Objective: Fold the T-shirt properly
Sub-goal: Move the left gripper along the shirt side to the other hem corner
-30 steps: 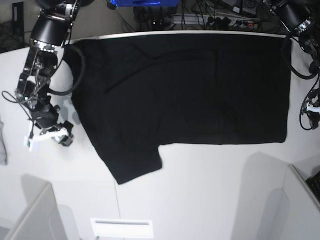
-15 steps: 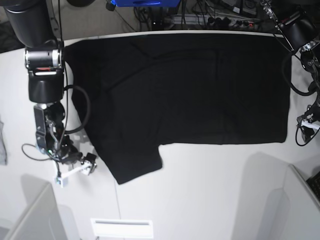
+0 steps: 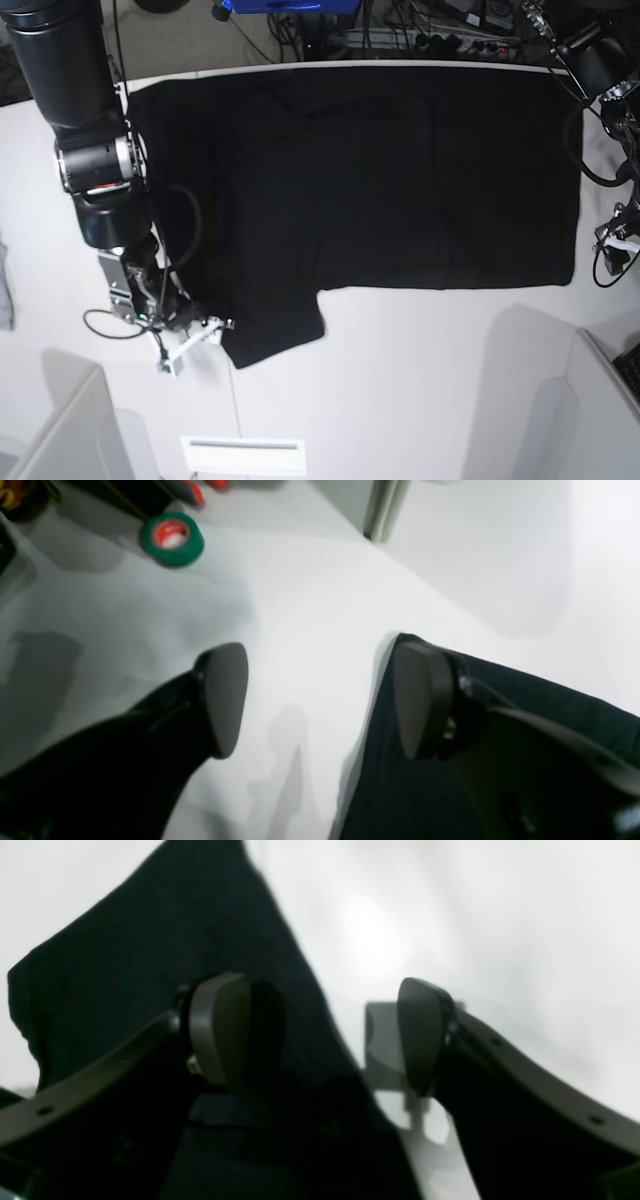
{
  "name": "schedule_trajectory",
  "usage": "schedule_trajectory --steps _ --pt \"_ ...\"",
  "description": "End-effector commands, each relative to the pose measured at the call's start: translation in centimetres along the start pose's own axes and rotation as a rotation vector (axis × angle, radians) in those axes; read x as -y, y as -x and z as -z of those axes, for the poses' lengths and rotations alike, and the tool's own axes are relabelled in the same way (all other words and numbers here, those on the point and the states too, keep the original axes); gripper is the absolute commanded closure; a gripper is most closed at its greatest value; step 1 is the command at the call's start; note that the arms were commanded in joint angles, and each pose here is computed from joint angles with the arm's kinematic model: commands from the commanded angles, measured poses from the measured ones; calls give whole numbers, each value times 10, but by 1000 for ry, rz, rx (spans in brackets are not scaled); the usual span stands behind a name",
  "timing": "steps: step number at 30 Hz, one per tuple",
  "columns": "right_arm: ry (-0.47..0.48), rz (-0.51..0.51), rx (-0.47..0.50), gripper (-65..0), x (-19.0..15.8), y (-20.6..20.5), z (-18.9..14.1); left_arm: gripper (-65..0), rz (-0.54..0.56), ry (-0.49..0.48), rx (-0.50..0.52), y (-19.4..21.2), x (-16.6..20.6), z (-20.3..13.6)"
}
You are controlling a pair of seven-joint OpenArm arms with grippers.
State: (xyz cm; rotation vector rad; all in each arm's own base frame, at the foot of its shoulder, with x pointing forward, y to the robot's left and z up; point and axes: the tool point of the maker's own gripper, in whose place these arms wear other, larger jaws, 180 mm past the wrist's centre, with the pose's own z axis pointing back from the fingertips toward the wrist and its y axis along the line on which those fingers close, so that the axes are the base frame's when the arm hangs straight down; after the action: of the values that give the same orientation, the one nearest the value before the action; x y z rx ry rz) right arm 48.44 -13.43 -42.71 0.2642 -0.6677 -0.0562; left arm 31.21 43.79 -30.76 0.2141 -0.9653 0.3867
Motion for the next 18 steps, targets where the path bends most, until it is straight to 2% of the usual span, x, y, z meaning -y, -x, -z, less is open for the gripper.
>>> schedule_trajectory --steps 1,4,9,15,18 --pt "-26 -4 46 -426 -11 -21 -3 -439 8 -9 56 -21 -6 -3" --pt "-30 -3 26 -404 -14 -10 0 -439 9 -9 55 -21 -6 -3" --pt "-30 1 17 -272 -13 -1 2 -441 2 -14 28 -12 -9 1" --pt "-22 5 32 -153 -9 2 3 -448 55 -12 -36 3 -1 16" --pt "-17 7 43 -38 -7 1 3 -449 71 -5 -67 5 9 30"
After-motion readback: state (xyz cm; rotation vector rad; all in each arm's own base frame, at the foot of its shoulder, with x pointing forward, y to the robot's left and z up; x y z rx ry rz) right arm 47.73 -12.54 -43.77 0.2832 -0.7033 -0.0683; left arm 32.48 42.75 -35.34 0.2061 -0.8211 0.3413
